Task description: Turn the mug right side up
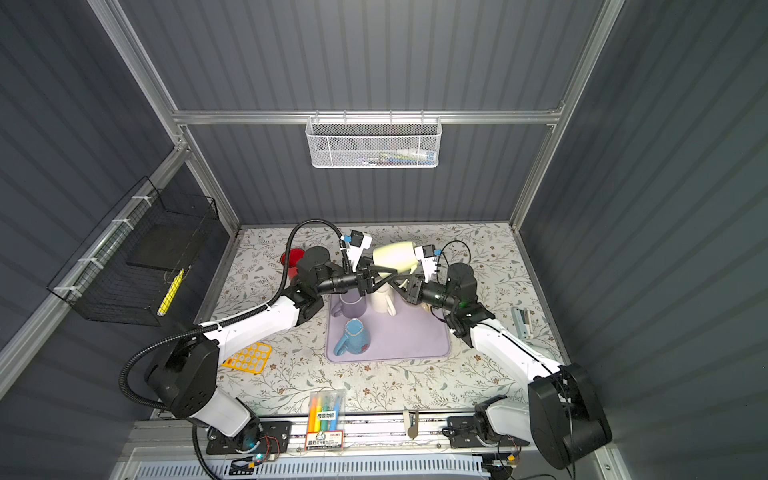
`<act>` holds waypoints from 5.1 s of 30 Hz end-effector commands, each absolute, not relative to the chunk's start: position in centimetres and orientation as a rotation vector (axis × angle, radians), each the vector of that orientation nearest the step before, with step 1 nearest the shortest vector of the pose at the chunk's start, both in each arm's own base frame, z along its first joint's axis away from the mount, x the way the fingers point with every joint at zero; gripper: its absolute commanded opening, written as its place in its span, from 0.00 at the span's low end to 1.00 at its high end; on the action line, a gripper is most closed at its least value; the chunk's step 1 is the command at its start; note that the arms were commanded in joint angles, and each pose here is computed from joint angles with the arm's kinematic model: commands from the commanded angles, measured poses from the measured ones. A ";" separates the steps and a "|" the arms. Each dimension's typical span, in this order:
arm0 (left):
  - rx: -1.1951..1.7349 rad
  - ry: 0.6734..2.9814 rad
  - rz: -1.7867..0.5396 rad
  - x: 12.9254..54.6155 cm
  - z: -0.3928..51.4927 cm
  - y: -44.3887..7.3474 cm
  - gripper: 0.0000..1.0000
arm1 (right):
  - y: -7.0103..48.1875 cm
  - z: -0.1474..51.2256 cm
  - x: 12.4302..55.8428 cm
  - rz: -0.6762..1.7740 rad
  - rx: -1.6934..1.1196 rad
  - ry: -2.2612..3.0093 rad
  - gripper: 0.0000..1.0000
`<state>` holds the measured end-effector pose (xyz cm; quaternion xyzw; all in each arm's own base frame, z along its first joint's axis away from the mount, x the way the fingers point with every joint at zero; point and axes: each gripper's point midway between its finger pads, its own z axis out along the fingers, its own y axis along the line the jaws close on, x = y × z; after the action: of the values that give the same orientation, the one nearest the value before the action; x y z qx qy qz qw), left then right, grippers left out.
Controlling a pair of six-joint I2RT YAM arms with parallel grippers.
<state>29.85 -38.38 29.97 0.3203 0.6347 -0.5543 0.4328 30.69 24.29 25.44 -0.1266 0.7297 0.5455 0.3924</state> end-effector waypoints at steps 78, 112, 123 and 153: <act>0.696 1.540 -1.105 32.5 33.4 -33.8 0.00 | 23.6 27.8 31.6 1.501 -0.316 1.677 0.50; 0.767 2.028 -0.405 40.7 32.5 -25.3 0.00 | 22.8 25.4 32.0 1.505 -0.272 1.732 0.51; 0.721 2.119 -0.297 44.5 32.0 -23.0 0.00 | 22.8 24.8 31.8 1.520 -0.260 1.739 0.51; 0.649 2.239 -0.226 54.9 27.9 -18.2 0.00 | 22.3 22.7 31.1 1.503 -0.209 1.784 0.52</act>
<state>53.79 -18.47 25.51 0.2464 0.8990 -0.0877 0.3514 31.32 22.49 22.06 -0.0786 0.7093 0.5904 0.3770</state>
